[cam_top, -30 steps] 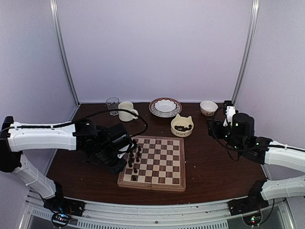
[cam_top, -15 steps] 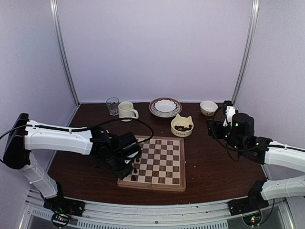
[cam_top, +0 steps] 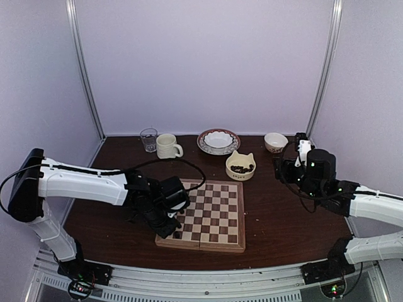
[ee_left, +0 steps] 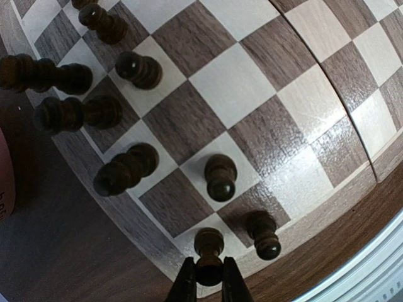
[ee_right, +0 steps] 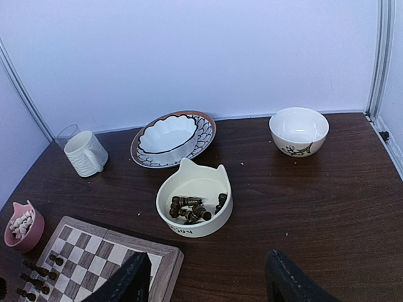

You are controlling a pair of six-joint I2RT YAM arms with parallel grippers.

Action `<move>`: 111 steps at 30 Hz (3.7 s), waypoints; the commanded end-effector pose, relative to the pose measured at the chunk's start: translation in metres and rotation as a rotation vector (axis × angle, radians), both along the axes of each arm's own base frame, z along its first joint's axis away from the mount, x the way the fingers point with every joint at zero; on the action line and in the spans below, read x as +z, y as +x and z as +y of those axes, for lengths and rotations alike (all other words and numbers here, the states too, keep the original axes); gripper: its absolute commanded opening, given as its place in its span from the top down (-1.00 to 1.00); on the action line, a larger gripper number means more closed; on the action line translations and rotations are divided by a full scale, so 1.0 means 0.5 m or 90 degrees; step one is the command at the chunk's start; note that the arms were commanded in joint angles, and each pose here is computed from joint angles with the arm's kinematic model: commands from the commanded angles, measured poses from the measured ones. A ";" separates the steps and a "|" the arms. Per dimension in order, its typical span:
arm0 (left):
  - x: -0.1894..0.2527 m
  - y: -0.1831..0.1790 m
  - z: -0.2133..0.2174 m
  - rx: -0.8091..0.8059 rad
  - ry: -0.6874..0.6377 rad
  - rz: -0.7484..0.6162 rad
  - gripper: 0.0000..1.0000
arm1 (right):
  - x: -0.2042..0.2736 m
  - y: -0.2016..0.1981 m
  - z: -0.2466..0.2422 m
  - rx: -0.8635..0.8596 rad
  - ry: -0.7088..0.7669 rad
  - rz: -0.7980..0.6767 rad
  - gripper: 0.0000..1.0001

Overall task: Set up the chess pieces on the board
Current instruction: Place the rook at a8, then pick up the knight from the storage box.

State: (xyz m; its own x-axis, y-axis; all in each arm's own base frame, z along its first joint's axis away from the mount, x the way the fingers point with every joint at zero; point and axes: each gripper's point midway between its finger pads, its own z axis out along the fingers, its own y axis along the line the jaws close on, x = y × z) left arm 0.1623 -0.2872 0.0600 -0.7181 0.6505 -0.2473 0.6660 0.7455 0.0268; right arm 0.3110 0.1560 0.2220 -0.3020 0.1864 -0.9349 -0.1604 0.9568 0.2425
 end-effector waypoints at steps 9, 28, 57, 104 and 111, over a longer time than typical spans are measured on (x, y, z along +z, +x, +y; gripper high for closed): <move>-0.015 -0.006 -0.002 0.004 0.002 0.024 0.82 | 0.009 0.003 0.000 0.000 0.007 -0.006 -0.30; -0.002 -0.010 0.013 0.009 0.009 0.021 0.66 | 0.010 0.002 -0.001 0.000 0.007 -0.008 -0.31; 0.380 0.139 0.028 0.127 -0.341 -0.201 0.19 | -0.066 0.084 0.080 0.058 -0.065 0.176 -0.03; 0.383 0.245 0.064 0.192 -0.410 -0.437 0.06 | -0.245 0.328 0.153 0.172 -0.298 0.446 0.15; 0.378 0.247 0.061 0.190 -0.404 -0.435 0.06 | -0.270 0.359 0.160 0.165 -0.284 0.465 0.20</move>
